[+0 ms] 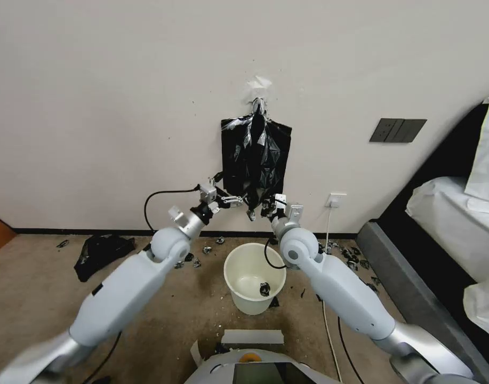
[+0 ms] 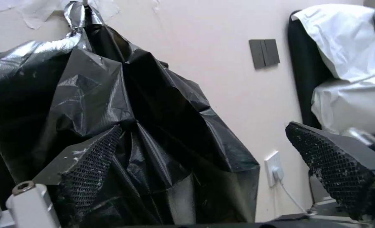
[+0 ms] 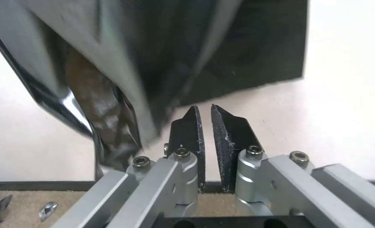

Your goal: Place a trash bag onto the trash bin.

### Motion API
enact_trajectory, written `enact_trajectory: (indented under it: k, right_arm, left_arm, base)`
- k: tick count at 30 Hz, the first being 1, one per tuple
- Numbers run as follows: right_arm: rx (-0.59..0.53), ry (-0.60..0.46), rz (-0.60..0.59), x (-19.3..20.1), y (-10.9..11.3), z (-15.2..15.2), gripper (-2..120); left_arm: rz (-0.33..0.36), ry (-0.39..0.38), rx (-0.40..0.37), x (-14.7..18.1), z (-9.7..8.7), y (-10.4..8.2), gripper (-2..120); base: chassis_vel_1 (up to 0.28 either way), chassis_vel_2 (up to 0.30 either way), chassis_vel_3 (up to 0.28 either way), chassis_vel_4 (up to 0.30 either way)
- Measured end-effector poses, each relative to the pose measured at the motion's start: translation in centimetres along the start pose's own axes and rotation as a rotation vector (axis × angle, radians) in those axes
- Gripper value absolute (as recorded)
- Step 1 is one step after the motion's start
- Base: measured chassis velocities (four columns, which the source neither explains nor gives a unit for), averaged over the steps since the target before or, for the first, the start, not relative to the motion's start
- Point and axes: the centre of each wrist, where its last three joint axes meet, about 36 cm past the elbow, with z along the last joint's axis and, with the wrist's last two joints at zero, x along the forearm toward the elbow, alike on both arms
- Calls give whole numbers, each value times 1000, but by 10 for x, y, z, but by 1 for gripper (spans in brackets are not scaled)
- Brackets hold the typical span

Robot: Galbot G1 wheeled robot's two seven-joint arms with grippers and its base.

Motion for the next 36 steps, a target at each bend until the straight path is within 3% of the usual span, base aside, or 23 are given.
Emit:
enact_trajectory:
  k: [9, 19, 22, 29, 31, 33, 36]
  right_arm:
    - [-23, 3, 26, 11, -9, 5, 14]
    - [-46, 0, 55, 19, -19, 8, 15]
    - [-50, -1, 63, 23, -21, 9, 25]
    - [-56, -3, 66, 24, -21, 10, 48]
    - [-58, -4, 66, 24, -21, 10, 48]
    - [-68, -2, 73, 25, -22, 12, 49]
    - [-72, -2, 78, 26, -23, 13, 49]
  left_arm:
    - [62, 47, -72, -22, -17, 13, 99]
    - [120, 127, -177, -22, -29, 33, 98]
    - [172, 171, -235, -19, -36, 44, 97]
    - [196, 218, -297, -22, -39, 48, 97]
    - [199, 228, -312, -23, -39, 47, 97]
    - [189, 247, -384, -32, -37, 47, 97]
    - [160, 260, -408, -36, -37, 43, 97]
  base:
    - [0, 0, 0, 0]
    - [0, 0, 0, 0]
    - [0, 0, 0, 0]
    - [0, 0, 0, 0]
    - [0, 0, 0, 0]
    - [0, 0, 0, 0]
    - [0, 0, 0, 0]
